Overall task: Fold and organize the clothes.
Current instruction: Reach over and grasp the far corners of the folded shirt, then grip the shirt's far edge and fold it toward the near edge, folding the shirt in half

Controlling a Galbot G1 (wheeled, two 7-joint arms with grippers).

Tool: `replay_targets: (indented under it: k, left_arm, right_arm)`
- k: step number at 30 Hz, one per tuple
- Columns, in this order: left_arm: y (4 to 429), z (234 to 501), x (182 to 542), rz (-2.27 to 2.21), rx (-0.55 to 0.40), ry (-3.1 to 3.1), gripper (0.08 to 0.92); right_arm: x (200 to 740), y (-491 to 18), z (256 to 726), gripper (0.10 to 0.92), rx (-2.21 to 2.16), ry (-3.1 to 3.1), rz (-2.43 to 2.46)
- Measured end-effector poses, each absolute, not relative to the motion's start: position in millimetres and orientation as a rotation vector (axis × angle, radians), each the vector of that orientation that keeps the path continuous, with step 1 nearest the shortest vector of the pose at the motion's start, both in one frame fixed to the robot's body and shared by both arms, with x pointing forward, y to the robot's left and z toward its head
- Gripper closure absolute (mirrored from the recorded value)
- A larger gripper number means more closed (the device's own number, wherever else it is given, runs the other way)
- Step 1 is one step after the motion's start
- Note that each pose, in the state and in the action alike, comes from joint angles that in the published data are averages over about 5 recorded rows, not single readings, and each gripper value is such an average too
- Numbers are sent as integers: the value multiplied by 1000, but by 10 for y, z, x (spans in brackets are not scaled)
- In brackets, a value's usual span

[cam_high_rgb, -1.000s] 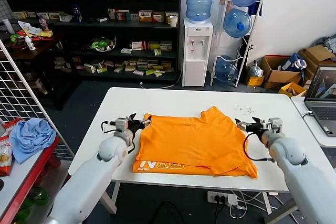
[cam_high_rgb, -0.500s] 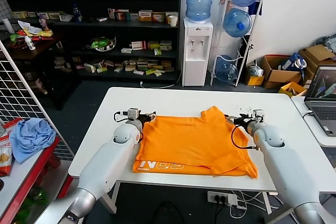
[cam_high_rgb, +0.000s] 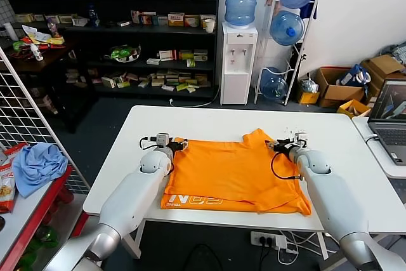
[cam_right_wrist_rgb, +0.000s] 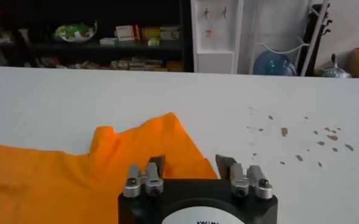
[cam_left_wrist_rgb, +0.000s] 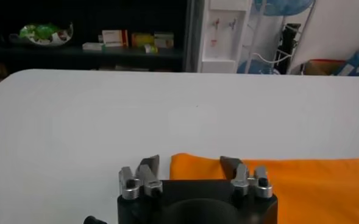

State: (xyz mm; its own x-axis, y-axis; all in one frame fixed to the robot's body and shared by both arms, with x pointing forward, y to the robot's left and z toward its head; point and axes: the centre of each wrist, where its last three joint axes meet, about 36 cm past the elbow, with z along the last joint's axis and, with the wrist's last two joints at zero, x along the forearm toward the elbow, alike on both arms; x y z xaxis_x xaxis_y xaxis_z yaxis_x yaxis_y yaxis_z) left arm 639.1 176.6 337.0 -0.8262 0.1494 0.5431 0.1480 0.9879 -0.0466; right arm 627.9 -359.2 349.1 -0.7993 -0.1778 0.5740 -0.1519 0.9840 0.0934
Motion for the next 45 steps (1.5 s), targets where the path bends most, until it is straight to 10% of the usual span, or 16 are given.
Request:
replay_targets:
  k: [11,18,45]
  left_arm:
    - [1731,3372,6285,-6,-242,-2563,707]
    - [1798,3448,6179,-19,-257,-2602,888]
    - [2241,3744,4907,-17,-329,-2637,907]
  right_arm:
    - [6245,-3609,3442,860,211,-2525,-49]
    - [6139,-3632,3547,897,193,-2574,-42]
    - [4359,-3589,3984,897,192,-2566,268]
